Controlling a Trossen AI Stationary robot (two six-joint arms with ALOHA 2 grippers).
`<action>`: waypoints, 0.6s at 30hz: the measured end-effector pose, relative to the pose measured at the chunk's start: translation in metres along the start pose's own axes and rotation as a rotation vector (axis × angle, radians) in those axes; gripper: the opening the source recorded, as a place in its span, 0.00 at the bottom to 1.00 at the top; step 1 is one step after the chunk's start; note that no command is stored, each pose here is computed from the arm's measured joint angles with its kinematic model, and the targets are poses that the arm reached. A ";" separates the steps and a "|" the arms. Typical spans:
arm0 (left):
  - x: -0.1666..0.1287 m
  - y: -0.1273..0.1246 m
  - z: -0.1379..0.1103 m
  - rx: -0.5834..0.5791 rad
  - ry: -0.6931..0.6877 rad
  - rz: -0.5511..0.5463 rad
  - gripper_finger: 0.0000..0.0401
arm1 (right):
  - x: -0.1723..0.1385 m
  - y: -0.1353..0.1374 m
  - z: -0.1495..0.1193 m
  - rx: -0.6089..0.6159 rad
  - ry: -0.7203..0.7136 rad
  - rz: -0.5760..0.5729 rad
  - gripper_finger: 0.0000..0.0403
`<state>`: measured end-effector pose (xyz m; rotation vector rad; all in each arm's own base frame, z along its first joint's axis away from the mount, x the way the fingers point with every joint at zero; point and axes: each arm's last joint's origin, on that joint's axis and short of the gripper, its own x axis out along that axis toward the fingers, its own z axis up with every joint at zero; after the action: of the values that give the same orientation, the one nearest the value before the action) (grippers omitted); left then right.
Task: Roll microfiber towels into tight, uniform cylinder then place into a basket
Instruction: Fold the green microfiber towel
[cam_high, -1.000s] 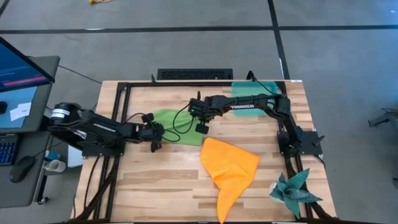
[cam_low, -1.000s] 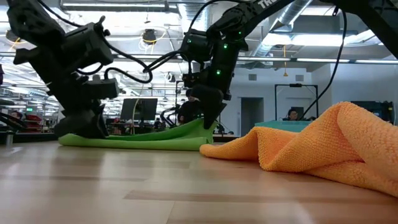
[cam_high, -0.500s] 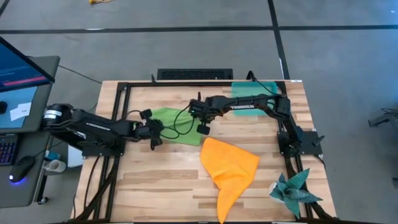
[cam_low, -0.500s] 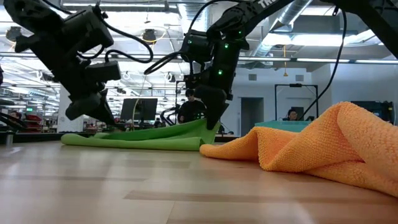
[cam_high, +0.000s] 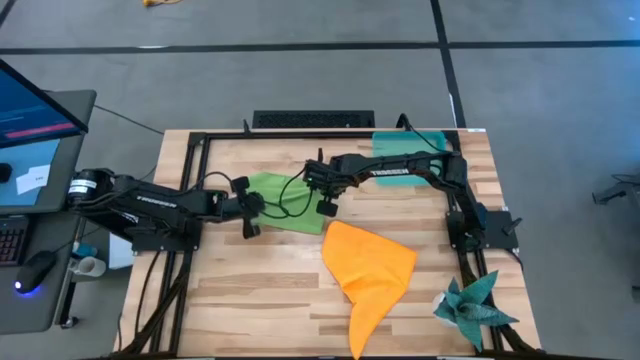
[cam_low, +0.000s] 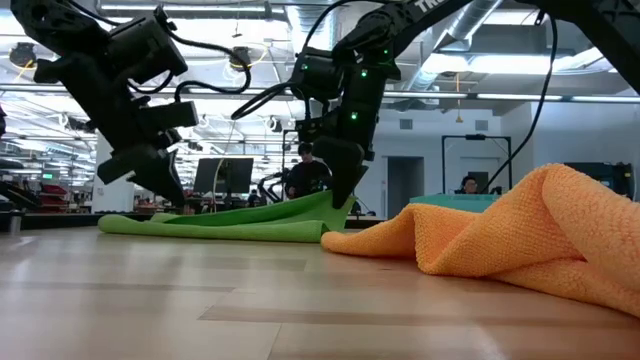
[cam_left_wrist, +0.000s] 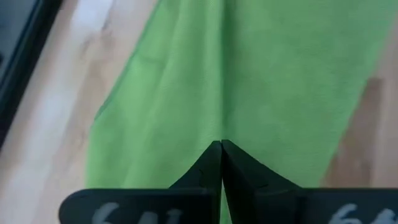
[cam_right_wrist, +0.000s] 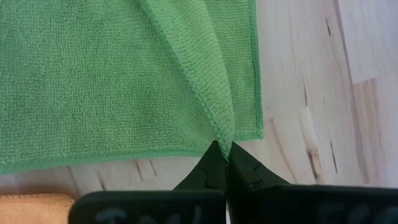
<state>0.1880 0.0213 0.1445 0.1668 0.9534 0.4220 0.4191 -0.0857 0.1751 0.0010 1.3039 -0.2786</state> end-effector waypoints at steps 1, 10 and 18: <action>0.000 0.000 0.000 0.007 -0.001 -0.009 0.00 | 0.000 0.000 0.000 0.000 0.000 0.000 0.02; 0.000 -0.002 -0.004 0.047 0.036 -0.066 0.08 | 0.000 0.000 0.000 0.000 0.000 0.000 0.02; 0.000 0.000 -0.004 0.053 0.037 -0.007 0.31 | 0.000 0.000 0.000 0.001 0.000 0.000 0.02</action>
<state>0.1850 0.0209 0.1422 0.2039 1.0015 0.3946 0.4191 -0.0857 0.1751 0.0019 1.3041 -0.2788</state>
